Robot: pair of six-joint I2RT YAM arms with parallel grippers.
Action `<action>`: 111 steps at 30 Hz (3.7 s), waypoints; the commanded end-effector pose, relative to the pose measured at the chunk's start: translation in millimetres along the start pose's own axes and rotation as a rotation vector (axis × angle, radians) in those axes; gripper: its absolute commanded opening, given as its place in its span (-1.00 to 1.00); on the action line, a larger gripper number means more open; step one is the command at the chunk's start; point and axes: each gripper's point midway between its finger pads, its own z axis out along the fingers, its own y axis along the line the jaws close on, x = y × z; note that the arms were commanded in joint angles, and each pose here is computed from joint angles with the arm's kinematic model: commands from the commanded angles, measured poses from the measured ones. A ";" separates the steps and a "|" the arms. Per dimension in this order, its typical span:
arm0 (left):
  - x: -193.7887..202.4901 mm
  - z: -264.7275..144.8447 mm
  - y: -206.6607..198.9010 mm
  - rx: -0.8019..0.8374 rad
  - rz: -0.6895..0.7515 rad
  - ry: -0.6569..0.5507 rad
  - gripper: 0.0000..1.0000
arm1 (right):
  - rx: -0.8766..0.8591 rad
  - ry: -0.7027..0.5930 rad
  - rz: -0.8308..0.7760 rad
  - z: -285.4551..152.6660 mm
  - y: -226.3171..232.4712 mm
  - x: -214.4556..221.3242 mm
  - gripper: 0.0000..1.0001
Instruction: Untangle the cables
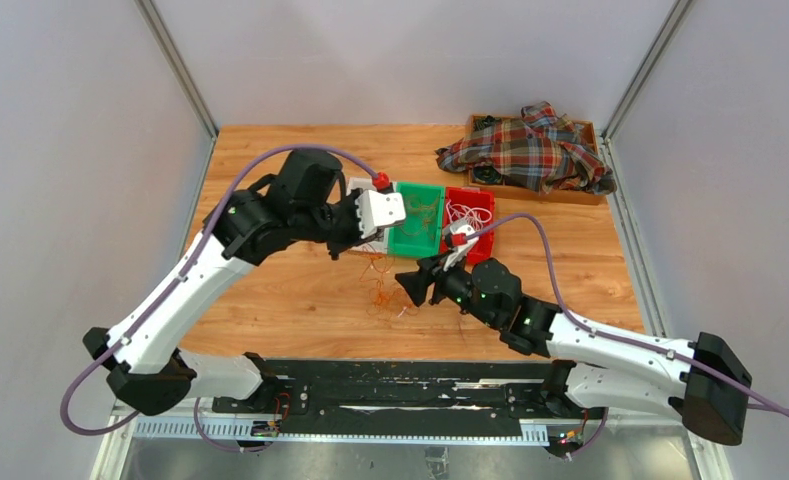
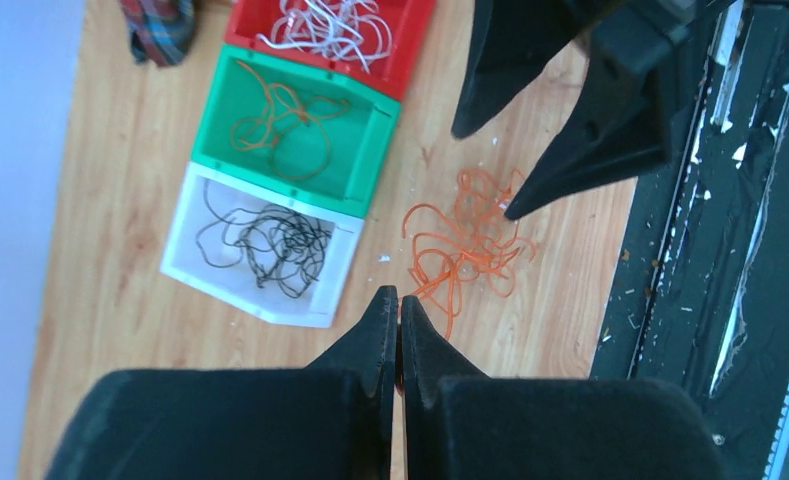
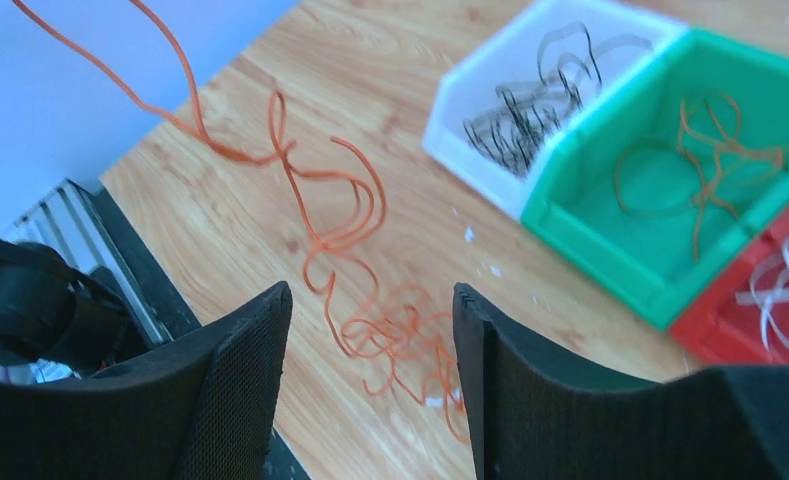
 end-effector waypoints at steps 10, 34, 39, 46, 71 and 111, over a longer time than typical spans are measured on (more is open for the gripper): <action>-19.3 -40.1 -10.1 -0.003 0.008 -0.080 -0.99 | -0.245 -0.284 0.034 8.8 63.4 -105.2 0.22; -59.1 -61.8 -19.0 0.050 -0.064 -0.206 -0.99 | -0.161 -0.279 0.078 64.4 59.1 -99.1 0.22; -73.0 -80.7 -27.1 0.079 -0.068 -0.254 -0.99 | -0.138 -0.260 0.087 78.1 53.1 -84.9 0.19; -89.5 -99.9 -34.0 0.097 -0.072 -0.325 -0.99 | -0.155 -0.217 0.115 92.2 55.8 -66.0 0.18; -160.8 -180.7 31.9 -0.276 0.213 -0.503 -0.99 | -0.095 0.006 0.248 100.4 26.4 56.8 0.02; -183.4 -221.1 80.3 -0.601 0.426 -0.488 -0.99 | -0.170 -0.009 0.020 126.8 54.0 43.6 0.09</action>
